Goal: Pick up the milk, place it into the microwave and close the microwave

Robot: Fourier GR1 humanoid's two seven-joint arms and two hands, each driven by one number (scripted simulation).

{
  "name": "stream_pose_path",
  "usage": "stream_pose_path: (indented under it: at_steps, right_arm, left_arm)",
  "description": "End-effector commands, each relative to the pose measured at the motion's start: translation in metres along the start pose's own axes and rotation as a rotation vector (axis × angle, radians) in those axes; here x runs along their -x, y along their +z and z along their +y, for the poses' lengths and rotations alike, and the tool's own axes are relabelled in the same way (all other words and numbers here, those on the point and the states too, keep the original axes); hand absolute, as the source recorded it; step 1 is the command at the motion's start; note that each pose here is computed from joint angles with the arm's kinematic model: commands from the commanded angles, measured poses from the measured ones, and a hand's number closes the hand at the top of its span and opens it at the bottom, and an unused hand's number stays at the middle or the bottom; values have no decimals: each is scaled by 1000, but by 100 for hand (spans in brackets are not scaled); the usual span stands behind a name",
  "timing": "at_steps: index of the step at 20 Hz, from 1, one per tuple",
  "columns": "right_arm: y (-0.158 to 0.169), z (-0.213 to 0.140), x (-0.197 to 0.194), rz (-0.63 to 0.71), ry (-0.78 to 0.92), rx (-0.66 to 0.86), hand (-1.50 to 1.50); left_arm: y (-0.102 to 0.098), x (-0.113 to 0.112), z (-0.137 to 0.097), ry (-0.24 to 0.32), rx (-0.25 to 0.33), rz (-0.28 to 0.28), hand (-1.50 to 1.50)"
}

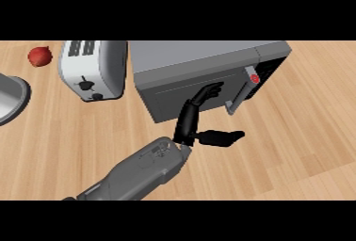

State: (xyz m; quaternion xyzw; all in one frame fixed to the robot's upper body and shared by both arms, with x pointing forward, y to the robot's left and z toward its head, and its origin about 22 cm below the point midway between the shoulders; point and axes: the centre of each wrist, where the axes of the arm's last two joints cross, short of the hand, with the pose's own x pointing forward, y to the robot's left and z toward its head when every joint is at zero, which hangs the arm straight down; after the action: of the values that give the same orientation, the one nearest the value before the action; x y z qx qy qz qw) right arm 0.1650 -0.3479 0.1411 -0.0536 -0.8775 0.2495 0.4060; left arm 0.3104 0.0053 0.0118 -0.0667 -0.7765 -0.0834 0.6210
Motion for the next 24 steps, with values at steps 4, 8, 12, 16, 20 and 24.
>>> stream_pose_path:
  at_steps: [4, 8, 12, 16, 20, 24]
  right_arm:
    - [-17, -17, -8, -39, 137, -3, 150]
    - [-24, -22, -6, -59, 139, 8, 150]
    - [-29, -26, -5, -46, 164, -17, 150]
    - [-37, -30, -3, -55, 165, -9, 150]
    - [-42, -36, -6, -57, 190, -16, 150]
    - [-31, 5, 27, -58, -206, 77, -150]
  left_arm:
    - [-21, -13, 5, 48, -110, -5, -150]
    - [-20, -12, 3, 54, -118, -1, -150]
    - [-24, -13, 4, 47, -126, -21, -150]
    - [-27, -15, 3, 64, -128, -31, -150]
    - [-26, -11, 5, 57, -138, -28, -150]
    - [-22, -10, 2, 65, -119, -42, -150]
